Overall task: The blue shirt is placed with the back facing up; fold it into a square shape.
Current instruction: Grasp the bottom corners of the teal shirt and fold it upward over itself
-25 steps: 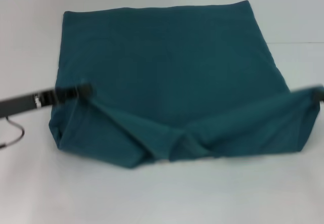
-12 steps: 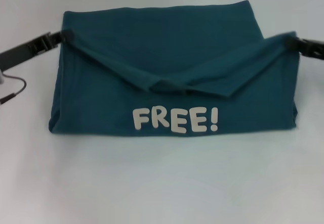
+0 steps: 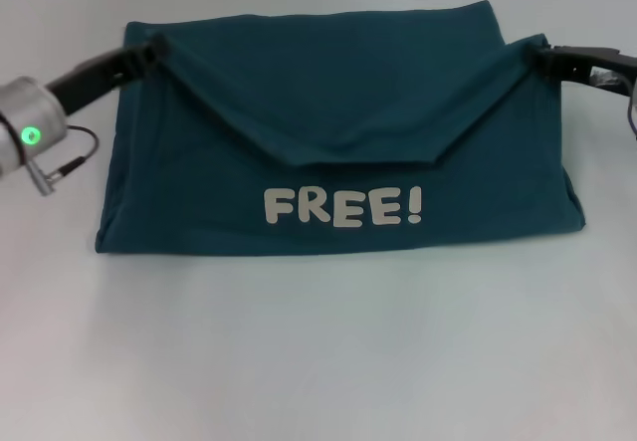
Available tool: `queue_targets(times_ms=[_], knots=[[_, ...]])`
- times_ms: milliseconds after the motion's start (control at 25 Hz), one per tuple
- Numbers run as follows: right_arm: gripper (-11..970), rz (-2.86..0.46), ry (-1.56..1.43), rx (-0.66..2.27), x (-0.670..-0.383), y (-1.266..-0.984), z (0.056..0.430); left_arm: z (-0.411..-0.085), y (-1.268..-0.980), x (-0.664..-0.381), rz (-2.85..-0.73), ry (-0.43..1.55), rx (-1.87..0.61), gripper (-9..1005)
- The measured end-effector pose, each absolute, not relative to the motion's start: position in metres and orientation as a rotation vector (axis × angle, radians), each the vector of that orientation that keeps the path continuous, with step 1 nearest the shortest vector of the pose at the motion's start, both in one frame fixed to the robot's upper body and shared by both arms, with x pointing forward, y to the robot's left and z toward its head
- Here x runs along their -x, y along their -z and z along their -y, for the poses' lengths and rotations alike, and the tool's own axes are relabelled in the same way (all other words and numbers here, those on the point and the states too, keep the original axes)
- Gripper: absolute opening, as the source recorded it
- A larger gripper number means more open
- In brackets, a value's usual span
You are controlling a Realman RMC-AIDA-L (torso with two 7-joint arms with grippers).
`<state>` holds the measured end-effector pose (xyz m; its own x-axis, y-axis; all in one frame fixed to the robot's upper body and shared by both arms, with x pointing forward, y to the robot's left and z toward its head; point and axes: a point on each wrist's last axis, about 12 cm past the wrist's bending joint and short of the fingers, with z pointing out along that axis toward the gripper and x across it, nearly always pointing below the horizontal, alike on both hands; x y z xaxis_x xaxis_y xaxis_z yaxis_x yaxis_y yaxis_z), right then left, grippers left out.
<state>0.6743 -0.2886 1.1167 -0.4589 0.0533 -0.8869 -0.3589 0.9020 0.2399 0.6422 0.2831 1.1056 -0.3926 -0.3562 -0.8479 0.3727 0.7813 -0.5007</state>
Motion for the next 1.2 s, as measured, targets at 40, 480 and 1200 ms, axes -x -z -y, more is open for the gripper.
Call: queue_targets(times_ms=[40, 480, 1200], knots=[[106, -2.000, -0.469, 0.215, -0.675, -1.115, 0.288, -0.280, -1.104, -0.643, -1.817, 0.771, -0.016, 26], [114, -2.015, -0.405, 0.196, -0.670, -1.094, 0.281, -0.269, -1.092, -0.645, -1.831, 0.674, -0.003, 28], [175, -2.039, -0.357, 0.197, -0.664, -1.083, 0.277, -0.290, -1.078, -0.631, -1.789, 0.587, 0.144, 184]])
